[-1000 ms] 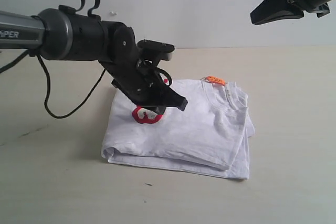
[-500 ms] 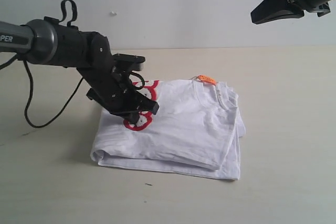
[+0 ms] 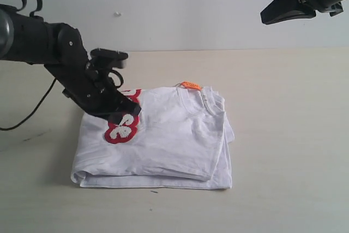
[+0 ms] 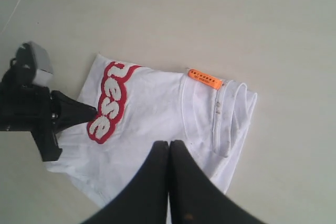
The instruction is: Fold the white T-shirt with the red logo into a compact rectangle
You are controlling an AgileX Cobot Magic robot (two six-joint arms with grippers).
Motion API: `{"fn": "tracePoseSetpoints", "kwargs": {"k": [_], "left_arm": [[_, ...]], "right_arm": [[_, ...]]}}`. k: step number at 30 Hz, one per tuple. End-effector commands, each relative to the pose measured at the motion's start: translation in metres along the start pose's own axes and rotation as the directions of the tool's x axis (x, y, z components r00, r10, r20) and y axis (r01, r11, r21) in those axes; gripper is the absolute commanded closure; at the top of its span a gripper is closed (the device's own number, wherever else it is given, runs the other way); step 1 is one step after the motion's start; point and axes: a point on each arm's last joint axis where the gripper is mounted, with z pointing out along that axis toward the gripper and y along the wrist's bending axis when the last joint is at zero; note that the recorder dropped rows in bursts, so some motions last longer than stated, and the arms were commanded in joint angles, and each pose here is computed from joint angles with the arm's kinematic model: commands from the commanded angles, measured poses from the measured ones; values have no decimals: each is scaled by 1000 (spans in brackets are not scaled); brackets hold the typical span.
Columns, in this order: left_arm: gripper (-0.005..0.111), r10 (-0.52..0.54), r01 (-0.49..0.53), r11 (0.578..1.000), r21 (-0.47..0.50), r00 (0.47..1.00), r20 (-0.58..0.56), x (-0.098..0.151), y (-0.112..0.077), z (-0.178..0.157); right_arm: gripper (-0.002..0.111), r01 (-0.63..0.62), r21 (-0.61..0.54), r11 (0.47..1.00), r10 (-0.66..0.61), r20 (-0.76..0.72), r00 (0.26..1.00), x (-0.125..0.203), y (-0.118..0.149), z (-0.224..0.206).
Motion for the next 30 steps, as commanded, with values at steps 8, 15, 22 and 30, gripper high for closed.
{"fn": "tracePoseSetpoints", "kwargs": {"k": [8, 15, 22, 30], "left_arm": [[107, 36, -21, 999, -44, 930, 365, -16, -5, -62], [107, 51, -3, 996, -94, 860, 507, -2, -4, -91], [107, 54, 16, 993, -113, 806, 590, 11, -5, -112], [107, 54, 27, 992, -126, 802, 595, 30, -4, -111]], "right_arm": [[108, 48, 43, 998, -50, 55, 997, -4, -2, -1], [108, 97, 76, 992, -106, 120, 987, -9, 10, -19], [108, 87, 173, 981, -128, 239, 963, 2, 18, -36], [108, 64, 195, 979, -109, 227, 968, 20, 13, -32]]}}
